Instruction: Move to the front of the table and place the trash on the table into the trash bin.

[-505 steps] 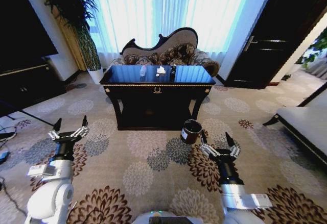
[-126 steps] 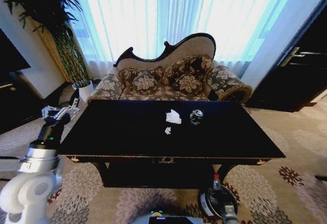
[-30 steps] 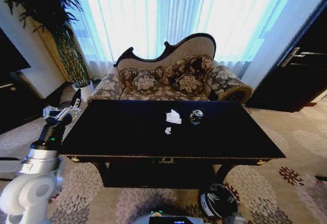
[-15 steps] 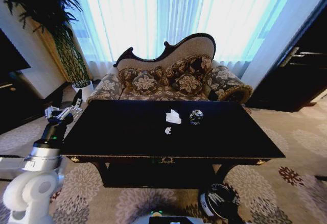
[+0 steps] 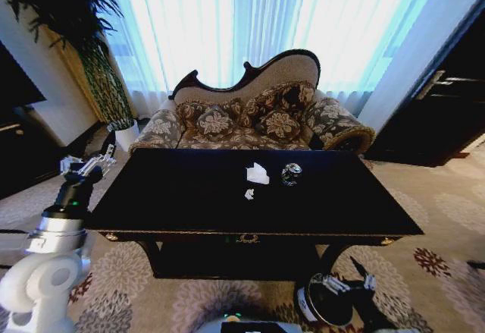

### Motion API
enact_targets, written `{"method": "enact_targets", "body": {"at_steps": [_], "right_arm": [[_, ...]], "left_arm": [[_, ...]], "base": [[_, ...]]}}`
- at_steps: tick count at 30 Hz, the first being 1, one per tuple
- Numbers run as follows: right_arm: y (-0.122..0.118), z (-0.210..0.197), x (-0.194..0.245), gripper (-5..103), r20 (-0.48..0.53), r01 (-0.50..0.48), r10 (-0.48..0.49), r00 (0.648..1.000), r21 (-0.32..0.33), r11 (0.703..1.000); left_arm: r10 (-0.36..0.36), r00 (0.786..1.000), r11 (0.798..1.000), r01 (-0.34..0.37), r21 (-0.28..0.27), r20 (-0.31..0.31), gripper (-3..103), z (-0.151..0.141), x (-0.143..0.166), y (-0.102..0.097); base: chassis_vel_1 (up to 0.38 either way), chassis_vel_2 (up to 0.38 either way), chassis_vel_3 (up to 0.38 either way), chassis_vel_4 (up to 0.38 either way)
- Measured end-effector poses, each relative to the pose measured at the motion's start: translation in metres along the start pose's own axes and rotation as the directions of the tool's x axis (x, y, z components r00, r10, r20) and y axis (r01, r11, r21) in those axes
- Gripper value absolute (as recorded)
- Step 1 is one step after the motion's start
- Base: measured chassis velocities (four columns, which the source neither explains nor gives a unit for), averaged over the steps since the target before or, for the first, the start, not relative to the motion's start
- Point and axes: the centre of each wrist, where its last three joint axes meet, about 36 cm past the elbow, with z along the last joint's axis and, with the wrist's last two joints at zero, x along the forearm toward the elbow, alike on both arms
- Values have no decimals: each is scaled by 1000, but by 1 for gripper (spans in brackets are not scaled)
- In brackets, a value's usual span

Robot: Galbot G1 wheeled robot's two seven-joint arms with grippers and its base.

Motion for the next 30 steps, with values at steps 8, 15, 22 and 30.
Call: {"method": "enact_targets", "body": {"at_steps": [8, 15, 22, 30], "right_arm": [[17, -60, -16, 100, 112, 26, -18, 993, -70, 997], [14, -78, -39, 100, 154, 26, -12, 988, -92, 995], [6, -94, -57, 100, 199, 27, -6, 980, -104, 994], [5, -109, -73, 100, 257, 89, -48, 965, -151, 984]], "left_arm": [[-2, 1000, 1000, 2, -4, 4, 100, -4, 1, 0], [-1, 1000, 1000, 1, -22, -7, 100, -14, 4, -2], [-6, 1000, 1000, 6, -18, -25, 100, -17, 2, -9], [14, 998, 1000, -13, 18, -53, 100, -13, 1, -31]], "base": [[0, 0, 0, 0], [0, 0, 0, 0], [0, 0, 0, 0], [0, 0, 0, 0]]}}
